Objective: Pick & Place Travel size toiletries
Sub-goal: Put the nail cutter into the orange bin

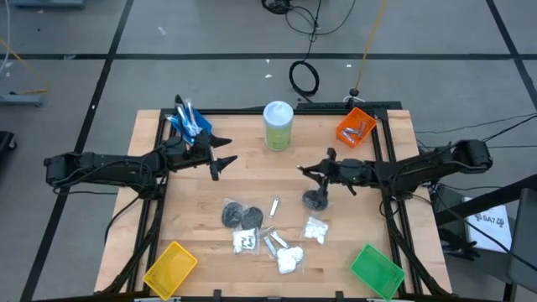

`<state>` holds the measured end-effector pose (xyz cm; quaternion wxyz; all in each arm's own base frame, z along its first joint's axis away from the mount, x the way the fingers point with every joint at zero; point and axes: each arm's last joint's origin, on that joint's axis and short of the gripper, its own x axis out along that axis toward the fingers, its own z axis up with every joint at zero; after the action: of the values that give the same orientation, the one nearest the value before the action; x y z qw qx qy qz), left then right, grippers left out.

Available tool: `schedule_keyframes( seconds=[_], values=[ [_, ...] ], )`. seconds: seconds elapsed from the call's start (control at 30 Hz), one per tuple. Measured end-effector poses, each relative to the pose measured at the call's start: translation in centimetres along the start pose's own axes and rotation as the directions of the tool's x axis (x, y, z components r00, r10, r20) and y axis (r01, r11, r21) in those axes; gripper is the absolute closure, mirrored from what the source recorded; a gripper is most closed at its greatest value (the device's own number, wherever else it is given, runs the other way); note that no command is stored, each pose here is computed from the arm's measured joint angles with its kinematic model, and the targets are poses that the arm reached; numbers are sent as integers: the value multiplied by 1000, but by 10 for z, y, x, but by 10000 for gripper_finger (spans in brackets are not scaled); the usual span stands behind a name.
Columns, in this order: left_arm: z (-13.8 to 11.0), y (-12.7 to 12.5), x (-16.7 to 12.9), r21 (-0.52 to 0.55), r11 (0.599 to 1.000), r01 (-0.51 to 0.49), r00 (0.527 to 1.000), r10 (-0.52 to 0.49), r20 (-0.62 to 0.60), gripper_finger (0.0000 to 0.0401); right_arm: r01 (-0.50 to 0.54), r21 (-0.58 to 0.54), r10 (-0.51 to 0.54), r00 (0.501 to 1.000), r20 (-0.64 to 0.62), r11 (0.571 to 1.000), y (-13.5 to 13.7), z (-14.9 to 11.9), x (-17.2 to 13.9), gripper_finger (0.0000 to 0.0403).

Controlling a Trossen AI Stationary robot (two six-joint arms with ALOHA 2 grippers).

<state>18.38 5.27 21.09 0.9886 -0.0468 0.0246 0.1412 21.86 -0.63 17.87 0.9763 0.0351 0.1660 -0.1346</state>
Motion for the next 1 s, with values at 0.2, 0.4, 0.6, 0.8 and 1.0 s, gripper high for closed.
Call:
schedule_keyframes(
  seconds=[0.2,0.4,0.6,0.8,1.0],
  values=[
    [0,0,0,0,1000,0,1000,0,-1,80,96,30,-97,995,23,995,-6,1,-4,350],
    [0,0,0,0,1000,0,1000,0,0,80,177,58,-179,983,30,983,-14,2,-4,349],
    [0,0,0,0,1000,0,1000,0,0,80,243,91,-247,969,30,966,-25,3,-3,349],
    [0,0,0,0,1000,0,1000,0,0,80,297,111,-301,953,26,949,-38,4,-1,349],
    [0,0,0,0,1000,0,1000,0,0,80,366,136,-372,928,19,921,-55,5,-1,349]
  ],
)
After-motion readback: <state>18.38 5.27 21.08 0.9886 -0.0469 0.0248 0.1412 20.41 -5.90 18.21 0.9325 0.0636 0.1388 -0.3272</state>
